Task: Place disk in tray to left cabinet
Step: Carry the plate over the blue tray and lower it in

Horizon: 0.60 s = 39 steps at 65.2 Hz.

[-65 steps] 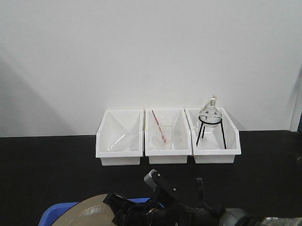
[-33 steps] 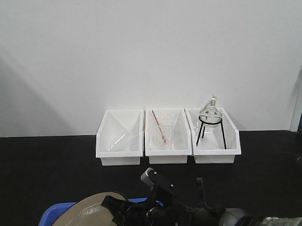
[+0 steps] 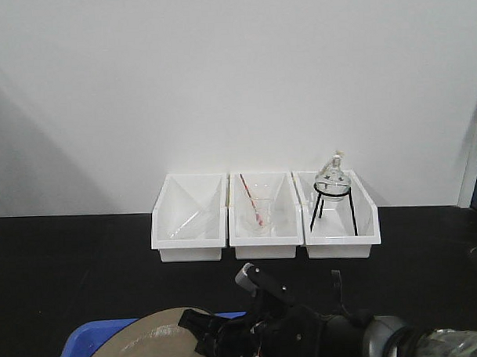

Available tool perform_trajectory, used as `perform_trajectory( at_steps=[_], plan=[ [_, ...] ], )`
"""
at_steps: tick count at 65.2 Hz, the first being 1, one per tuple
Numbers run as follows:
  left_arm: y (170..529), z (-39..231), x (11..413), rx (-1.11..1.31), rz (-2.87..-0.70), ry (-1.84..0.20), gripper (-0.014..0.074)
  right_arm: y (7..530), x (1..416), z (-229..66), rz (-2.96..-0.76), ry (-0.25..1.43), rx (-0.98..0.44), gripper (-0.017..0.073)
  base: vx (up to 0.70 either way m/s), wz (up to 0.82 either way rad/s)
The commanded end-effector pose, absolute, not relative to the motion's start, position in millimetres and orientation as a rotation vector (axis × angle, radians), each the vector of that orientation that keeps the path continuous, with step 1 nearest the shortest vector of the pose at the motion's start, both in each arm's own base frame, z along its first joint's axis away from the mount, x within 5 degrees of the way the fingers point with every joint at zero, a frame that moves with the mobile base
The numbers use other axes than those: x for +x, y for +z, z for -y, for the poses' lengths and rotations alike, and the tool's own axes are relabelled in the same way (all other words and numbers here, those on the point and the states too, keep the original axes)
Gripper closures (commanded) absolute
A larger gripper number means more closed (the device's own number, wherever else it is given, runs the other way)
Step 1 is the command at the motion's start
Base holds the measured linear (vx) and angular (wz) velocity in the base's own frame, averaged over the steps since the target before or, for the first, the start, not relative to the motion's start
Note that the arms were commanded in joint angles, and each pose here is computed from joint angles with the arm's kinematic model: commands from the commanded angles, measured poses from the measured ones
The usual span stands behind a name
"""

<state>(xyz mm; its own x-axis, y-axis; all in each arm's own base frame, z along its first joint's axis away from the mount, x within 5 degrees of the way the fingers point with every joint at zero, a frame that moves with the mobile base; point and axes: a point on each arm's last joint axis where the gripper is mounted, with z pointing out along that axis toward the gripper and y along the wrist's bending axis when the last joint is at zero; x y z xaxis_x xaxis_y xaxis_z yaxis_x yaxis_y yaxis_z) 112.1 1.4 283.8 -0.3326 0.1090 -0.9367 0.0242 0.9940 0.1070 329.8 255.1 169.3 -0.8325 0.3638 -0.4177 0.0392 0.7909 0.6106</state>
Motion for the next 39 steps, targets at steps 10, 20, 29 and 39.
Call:
perform_trajectory(
  at_steps=[10, 20, 29, 39],
  plan=[
    [301.1, -0.8, 115.5, 0.089, -1.808, 0.080, 0.0266, 187.5, 330.9, -245.5, -2.434, 0.737, 0.004, 0.0542, 0.00, 0.00],
    [302.0, -0.8, 115.7, 0.088, -1.798, 0.081, 0.0266, 187.2, 330.8, -245.2, -2.432, 0.718, -0.032, 0.0484, 0.00, 0.00],
    [302.2, -0.8, 115.8, 0.088, -1.796, 0.081, 0.0266, 185.6, 328.9, -245.0, -2.452, 0.698, -0.086, 0.0382, 0.00, 0.00],
    [302.7, -0.8, 115.9, 0.088, -1.790, 0.081, 0.0266, 184.0, 331.9, -238.0, -2.471, 0.669, -0.113, 0.0232, 0.00, 0.00]
  ],
)
